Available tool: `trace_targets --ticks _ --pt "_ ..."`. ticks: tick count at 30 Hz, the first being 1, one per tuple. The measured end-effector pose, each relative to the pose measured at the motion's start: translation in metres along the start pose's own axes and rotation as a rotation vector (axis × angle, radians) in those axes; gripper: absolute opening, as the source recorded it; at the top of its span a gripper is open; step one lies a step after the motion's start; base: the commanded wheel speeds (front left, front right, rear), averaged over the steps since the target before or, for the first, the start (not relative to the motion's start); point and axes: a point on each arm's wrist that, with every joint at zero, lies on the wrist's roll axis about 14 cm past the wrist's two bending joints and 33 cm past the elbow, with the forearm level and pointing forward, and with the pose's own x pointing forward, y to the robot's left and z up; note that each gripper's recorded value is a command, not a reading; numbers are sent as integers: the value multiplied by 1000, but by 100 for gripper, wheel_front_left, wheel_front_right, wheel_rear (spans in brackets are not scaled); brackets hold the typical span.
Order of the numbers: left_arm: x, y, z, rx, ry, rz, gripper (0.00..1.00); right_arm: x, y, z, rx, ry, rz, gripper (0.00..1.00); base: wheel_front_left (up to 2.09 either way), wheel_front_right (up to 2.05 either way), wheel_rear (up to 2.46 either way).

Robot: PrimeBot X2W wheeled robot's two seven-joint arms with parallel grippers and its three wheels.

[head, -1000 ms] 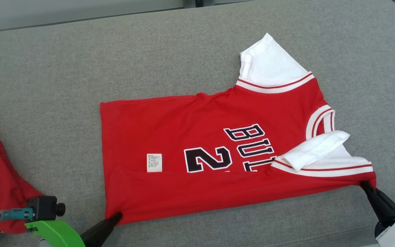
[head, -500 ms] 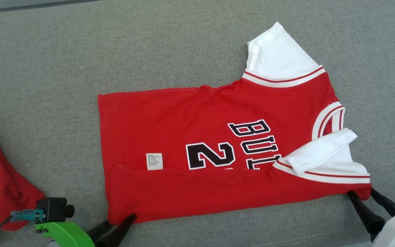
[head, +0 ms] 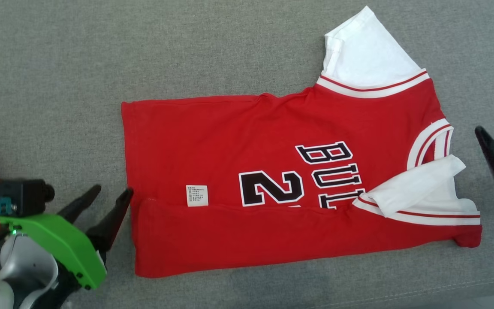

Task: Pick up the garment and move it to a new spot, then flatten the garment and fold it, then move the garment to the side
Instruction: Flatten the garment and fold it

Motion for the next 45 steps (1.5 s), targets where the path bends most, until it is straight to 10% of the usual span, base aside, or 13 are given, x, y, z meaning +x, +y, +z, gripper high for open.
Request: trace_targets --ticks 9,32,33,35,37,38,45 --pt "53 -17 63 95 -118 -58 100 73 29 95 -124 -220 112 100 0 0 0" --pt "116 -19 50 85 -26 -100 100 161 66 42 -163 -46 195 100 0 0 0" --pt "117 -21 50 86 -23 -106 95 162 69 42 -164 -47 204 100 0 0 0" --pt "118 -23 49 85 -19 -112 45 164 74 42 -159 -46 213 100 0 0 0" --pt "118 -25 50 91 -18 -119 27 166 77 41 -162 -43 222 100 0 0 0" --pt "118 -26 50 94 -20 -122 0 167 77 41 -167 -42 222 100 0 0 0" --pt "120 -36 45 98 -8 -147 0 178 76 42 -175 -27 210 100 0 0 0"
